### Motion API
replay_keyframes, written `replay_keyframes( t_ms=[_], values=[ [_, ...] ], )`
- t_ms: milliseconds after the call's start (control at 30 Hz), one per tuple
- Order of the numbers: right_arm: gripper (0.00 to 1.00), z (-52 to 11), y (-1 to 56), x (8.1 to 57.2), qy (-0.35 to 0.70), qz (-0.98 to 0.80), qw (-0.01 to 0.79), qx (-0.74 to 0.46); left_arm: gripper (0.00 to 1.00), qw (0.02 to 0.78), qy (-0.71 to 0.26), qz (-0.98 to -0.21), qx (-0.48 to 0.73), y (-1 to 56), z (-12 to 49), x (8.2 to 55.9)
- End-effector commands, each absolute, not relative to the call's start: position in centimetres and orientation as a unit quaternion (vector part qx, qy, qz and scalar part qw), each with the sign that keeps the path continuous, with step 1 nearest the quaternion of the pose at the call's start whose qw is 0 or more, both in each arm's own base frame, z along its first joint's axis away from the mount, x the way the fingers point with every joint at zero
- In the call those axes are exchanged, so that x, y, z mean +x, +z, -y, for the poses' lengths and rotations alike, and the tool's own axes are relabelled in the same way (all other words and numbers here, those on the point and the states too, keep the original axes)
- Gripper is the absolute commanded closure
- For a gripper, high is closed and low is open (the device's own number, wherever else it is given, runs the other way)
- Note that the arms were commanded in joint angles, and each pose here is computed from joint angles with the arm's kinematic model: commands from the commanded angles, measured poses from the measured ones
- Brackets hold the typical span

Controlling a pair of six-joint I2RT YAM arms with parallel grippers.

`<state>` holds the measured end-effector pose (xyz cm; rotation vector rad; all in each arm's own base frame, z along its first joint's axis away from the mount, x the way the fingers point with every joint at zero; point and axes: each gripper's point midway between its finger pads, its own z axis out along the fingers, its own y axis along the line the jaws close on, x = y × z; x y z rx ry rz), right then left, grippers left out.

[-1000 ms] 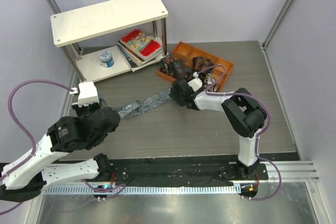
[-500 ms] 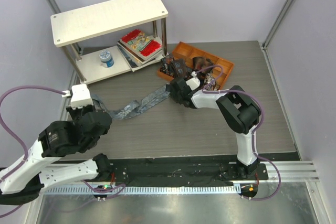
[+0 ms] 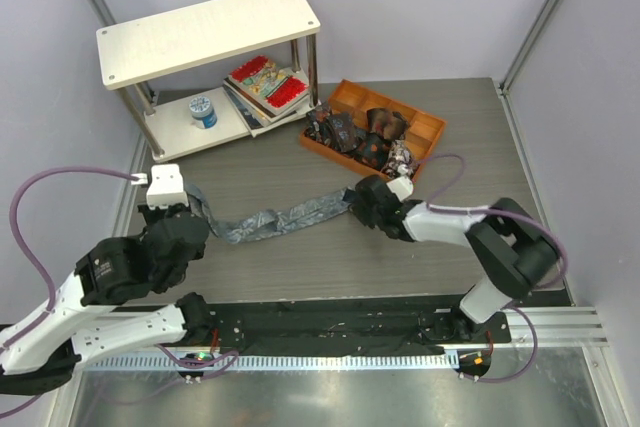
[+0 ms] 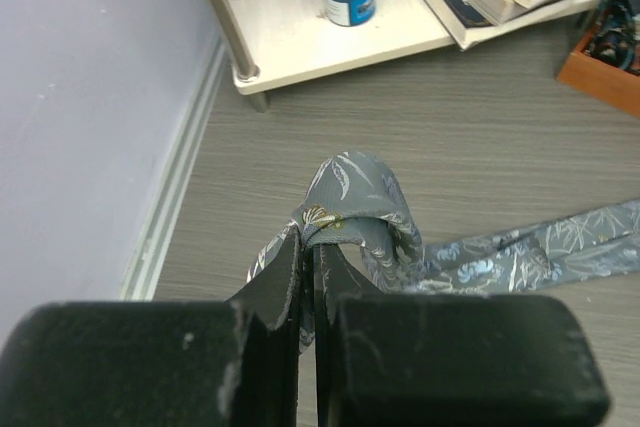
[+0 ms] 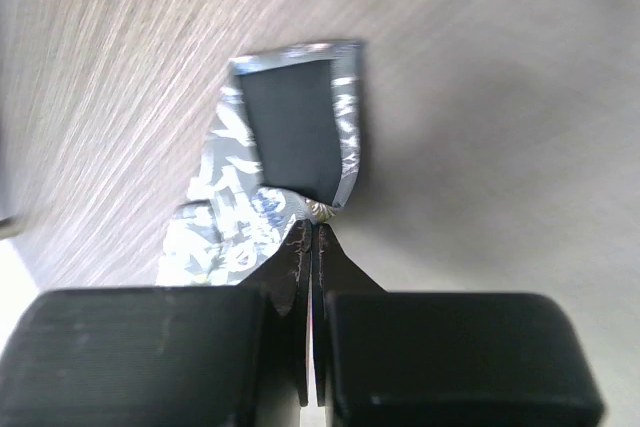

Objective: Roll the ties
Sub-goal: Flatten out the tie at the center of the board.

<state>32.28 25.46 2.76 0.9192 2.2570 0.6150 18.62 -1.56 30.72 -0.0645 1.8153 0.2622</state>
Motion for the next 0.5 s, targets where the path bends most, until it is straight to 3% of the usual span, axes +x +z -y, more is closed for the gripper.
replay_keyframes(
  t_ms=[0, 467],
  values=[
    [0.99, -22.6, 6.5, 30.6, 0.255, -0.818, 0.34, 0.387, 0.99, 0.609, 0.064, -0.79, -0.015, 30.4, 3.4, 18.9],
    [0.99, -11.7, 11.7, 25.7, 0.286, -0.717, 0.41, 0.485, 1.0, 0.569, -0.028, -0.822, 0.001, 27.1, 10.2, 20.0]
  ],
)
